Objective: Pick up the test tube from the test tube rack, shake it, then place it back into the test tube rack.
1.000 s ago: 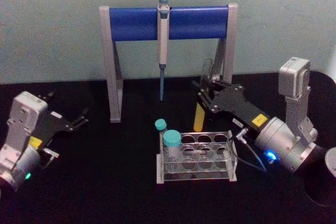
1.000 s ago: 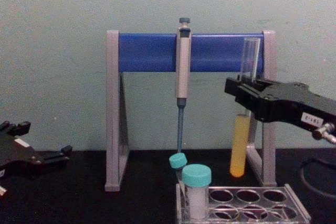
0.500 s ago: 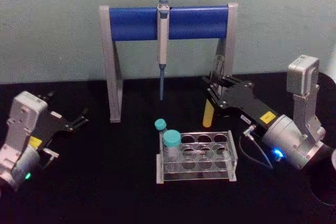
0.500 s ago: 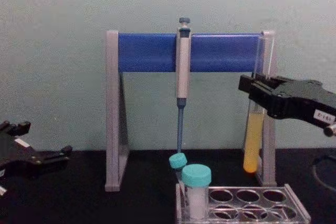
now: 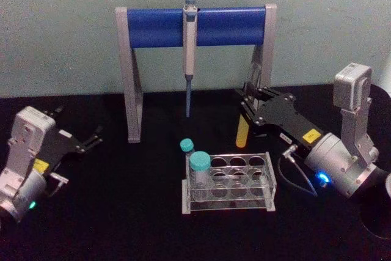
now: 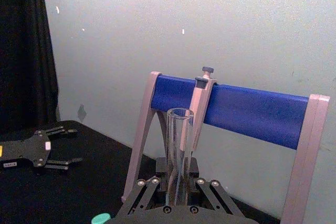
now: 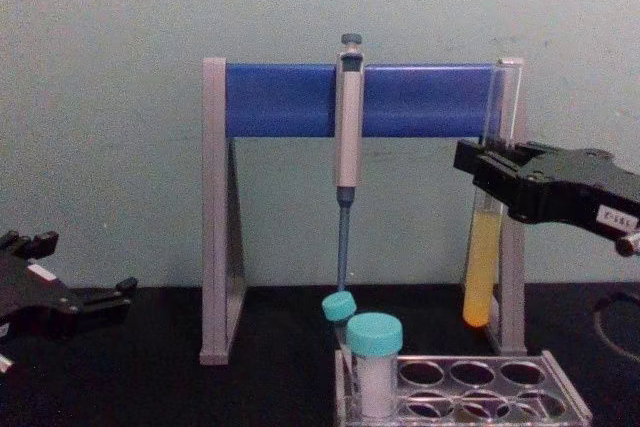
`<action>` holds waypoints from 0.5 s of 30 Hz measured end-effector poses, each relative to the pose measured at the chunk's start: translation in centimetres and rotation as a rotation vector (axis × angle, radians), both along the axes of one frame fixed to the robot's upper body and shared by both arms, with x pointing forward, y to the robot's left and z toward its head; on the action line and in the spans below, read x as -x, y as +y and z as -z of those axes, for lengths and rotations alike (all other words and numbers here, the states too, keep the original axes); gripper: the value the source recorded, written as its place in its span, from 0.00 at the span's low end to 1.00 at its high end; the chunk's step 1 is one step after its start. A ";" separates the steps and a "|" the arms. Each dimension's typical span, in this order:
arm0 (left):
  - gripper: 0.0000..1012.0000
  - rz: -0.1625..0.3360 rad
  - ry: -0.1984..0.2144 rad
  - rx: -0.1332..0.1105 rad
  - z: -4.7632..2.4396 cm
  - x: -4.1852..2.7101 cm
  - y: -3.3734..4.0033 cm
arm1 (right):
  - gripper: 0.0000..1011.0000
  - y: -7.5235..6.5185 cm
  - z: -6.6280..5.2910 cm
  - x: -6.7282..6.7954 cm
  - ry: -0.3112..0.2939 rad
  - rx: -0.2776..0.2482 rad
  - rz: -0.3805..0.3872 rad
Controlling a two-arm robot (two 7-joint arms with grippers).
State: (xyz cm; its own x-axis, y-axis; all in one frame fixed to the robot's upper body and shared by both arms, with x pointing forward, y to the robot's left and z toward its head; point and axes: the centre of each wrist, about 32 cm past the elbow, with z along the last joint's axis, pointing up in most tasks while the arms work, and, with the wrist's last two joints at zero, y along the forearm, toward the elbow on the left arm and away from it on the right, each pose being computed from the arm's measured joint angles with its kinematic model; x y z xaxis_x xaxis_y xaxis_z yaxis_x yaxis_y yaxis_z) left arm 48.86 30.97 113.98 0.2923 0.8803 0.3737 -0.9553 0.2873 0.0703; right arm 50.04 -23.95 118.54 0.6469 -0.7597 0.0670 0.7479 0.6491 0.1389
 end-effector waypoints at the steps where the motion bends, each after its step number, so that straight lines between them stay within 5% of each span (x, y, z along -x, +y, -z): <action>1: 1.00 0.000 0.000 0.000 0.00 0.00 0.00 | 0.22 0.0 0.0 0.0 0.000 0.000 0.000; 15: 1.00 0.000 0.000 0.000 0.00 0.00 0.00 | 0.22 0.0 -0.1 -0.1 -0.001 0.000 -0.003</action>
